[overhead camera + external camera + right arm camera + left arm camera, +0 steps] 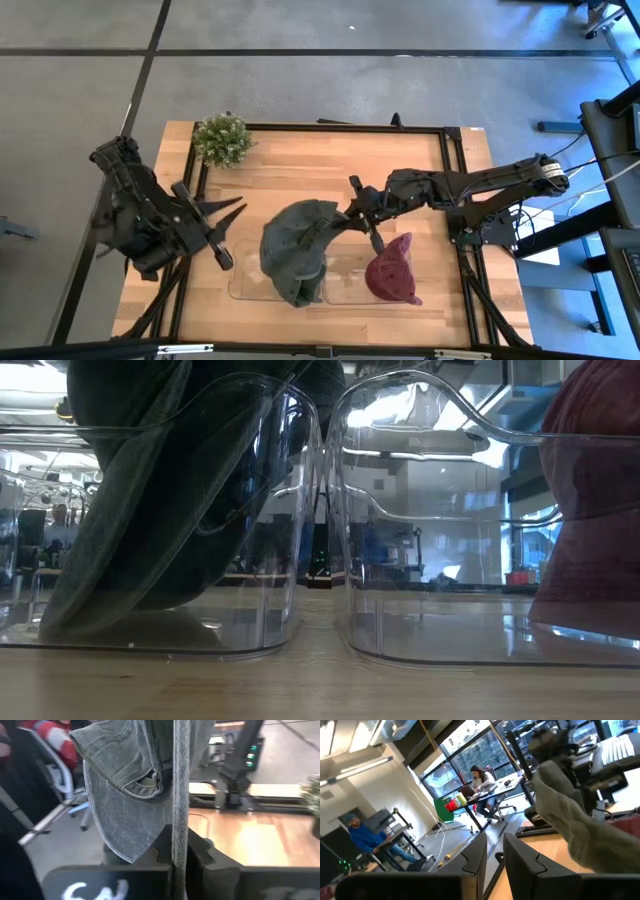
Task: Pick & Place hat
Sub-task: Put the grey cap into the left transparent bin
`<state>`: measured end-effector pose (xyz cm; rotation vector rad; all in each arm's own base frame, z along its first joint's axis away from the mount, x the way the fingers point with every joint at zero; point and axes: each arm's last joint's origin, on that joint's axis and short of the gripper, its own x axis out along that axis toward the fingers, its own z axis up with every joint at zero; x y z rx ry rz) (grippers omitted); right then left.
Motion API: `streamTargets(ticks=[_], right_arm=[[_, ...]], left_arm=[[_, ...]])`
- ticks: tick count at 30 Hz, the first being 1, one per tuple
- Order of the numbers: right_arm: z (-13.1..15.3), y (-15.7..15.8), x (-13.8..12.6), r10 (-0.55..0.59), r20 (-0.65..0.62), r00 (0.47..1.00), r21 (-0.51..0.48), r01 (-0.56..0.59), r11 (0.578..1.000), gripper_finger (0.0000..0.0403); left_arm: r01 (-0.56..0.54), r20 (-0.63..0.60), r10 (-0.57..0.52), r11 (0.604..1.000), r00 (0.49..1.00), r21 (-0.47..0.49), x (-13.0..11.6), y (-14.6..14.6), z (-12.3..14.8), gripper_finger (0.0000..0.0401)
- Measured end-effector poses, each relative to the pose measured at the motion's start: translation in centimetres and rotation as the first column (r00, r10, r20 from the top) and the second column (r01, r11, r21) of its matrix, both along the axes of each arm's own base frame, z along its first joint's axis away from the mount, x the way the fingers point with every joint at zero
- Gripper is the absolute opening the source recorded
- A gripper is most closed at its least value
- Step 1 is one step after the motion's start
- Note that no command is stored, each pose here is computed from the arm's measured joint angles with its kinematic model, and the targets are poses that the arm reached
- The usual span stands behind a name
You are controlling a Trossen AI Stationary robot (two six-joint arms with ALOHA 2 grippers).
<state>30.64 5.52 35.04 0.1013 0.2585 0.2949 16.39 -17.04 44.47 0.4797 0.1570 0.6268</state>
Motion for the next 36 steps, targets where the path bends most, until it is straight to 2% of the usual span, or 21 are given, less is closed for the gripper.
streamTargets(ticks=[4, 10, 15, 20, 23, 26, 31, 36], right_arm=[[0.0, -0.3, 0.0, 0.021, -0.01, 1.0, 0.032, -0.021, 0.999, 0.0015], [0.0, -0.2, 0.0, 0.045, -0.011, 0.999, 0.039, -0.044, 0.998, 0.0015], [0.0, 0.0, 0.0, 0.102, -0.028, 0.994, 0.099, -0.099, 0.99, 0.0015], [0.0, 0.3, -0.1, 0.157, -0.03, 0.987, 0.113, -0.153, 0.982, 0.0015], [0.0, 0.6, -0.3, 0.205, -0.033, 0.978, 0.131, -0.199, 0.971, 0.0015], [0.0, 0.9, -0.4, 0.254, -0.043, 0.966, 0.173, -0.243, 0.955, 0.0015], [0.0, 1.0, -0.4, 0.291, -0.046, 0.955, 0.193, -0.278, 0.941, 0.0015], [0.0, 1.0, -0.5, 0.319, -0.045, 0.947, 0.199, -0.305, 0.931, 0.0015]], left_arm=[[0.023, -0.007, -0.023, 0.999, 1.0, 0.025, 0.8, -1.1, -0.8, 0.0061], [-0.011, 0.045, 0.013, 0.998, 0.999, -0.062, 2.0, -2.2, -2.1, 0.007], [0.018, 0.089, -0.008, 0.994, 0.996, -0.109, 2.6, -3.1, -2.9, 0.0072], [0.025, 0.13, -0.004, 0.986, 0.992, -0.166, 2.8, -3.6, -3.3, 0.0072], [0.062, 0.195, -0.013, 0.967, 0.981, -0.248, 2.6, -3.9, -3.3, 0.0082], [0.155, 0.264, -0.073, 0.938, 0.962, -0.309, 2.2, -4.4, -3.2, 0.0101], [0.295, 0.337, -0.172, 0.887, 0.926, -0.356, 1.7, -5.2, -3.2, 0.0138], [0.345, 0.363, -0.206, 0.86, 0.909, -0.375, 1.8, -5.6, -3.4, 0.0173]])
